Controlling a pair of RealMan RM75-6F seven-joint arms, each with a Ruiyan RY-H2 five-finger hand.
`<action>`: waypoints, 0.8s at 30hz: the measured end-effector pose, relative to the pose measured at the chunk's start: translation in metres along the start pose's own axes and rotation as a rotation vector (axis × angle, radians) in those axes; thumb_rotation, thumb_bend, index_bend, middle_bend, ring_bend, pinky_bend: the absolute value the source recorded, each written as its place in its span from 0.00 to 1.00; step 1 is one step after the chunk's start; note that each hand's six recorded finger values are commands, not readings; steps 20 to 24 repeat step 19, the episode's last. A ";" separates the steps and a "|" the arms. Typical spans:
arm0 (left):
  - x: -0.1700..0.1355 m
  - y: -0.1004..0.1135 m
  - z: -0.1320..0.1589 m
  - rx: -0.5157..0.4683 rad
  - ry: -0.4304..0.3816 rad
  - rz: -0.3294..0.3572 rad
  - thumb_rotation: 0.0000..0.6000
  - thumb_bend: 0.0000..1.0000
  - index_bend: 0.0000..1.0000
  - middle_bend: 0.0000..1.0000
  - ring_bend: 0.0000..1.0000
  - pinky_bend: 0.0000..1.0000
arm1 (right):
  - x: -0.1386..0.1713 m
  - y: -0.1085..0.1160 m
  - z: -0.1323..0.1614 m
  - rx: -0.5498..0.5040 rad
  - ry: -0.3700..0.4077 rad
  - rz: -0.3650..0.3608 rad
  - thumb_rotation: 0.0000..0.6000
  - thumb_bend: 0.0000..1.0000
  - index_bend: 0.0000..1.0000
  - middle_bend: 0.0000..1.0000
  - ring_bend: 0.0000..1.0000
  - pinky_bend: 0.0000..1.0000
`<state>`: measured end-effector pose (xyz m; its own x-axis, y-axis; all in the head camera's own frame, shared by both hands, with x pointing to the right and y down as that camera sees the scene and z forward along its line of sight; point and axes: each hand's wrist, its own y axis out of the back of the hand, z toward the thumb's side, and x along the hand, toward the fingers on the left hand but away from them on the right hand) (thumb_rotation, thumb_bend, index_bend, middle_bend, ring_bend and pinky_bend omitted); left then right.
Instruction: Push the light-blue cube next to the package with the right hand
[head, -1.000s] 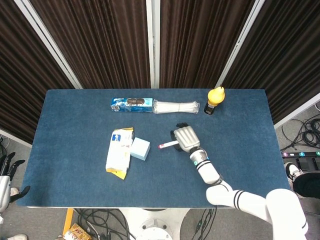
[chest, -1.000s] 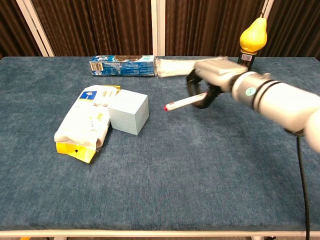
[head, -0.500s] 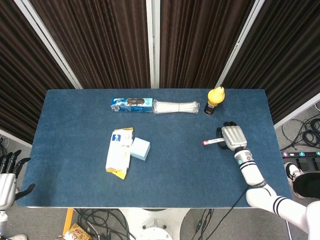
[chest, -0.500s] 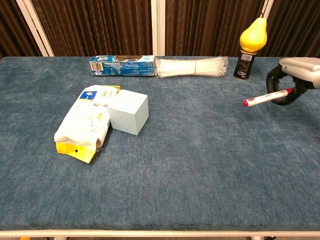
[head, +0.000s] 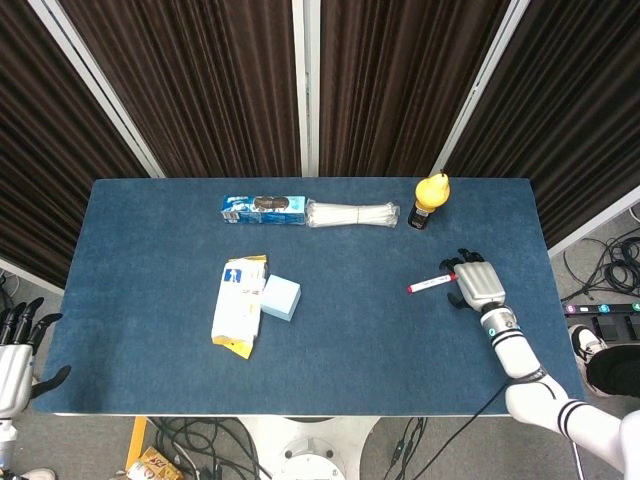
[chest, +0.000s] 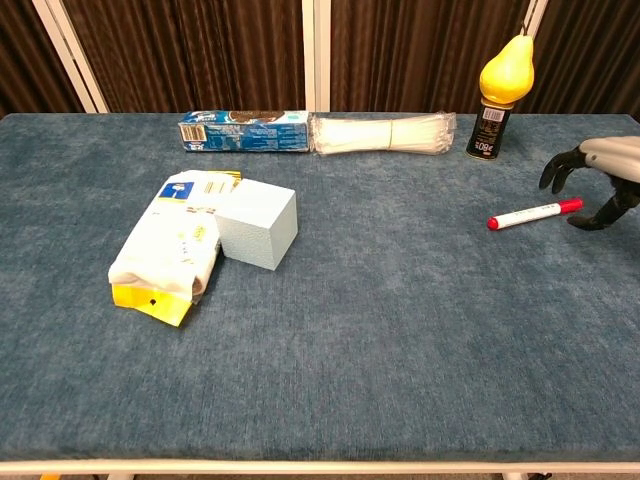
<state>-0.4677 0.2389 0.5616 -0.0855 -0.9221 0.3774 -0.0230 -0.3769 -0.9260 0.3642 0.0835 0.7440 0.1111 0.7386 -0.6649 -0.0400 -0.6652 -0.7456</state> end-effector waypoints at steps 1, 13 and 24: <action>0.000 0.000 -0.001 -0.001 0.001 0.001 1.00 0.21 0.29 0.18 0.07 0.09 | 0.004 0.004 -0.002 -0.006 -0.001 -0.014 1.00 0.24 0.26 0.27 0.06 0.13; 0.002 -0.009 -0.006 -0.012 0.022 -0.011 1.00 0.21 0.29 0.18 0.07 0.09 | 0.115 0.055 -0.049 -0.076 -0.064 -0.227 1.00 0.24 0.16 0.17 0.00 0.09; 0.005 -0.010 -0.003 -0.016 0.012 -0.007 1.00 0.21 0.29 0.18 0.07 0.09 | 0.183 0.056 -0.065 -0.117 -0.102 -0.309 1.00 0.25 0.16 0.17 0.00 0.09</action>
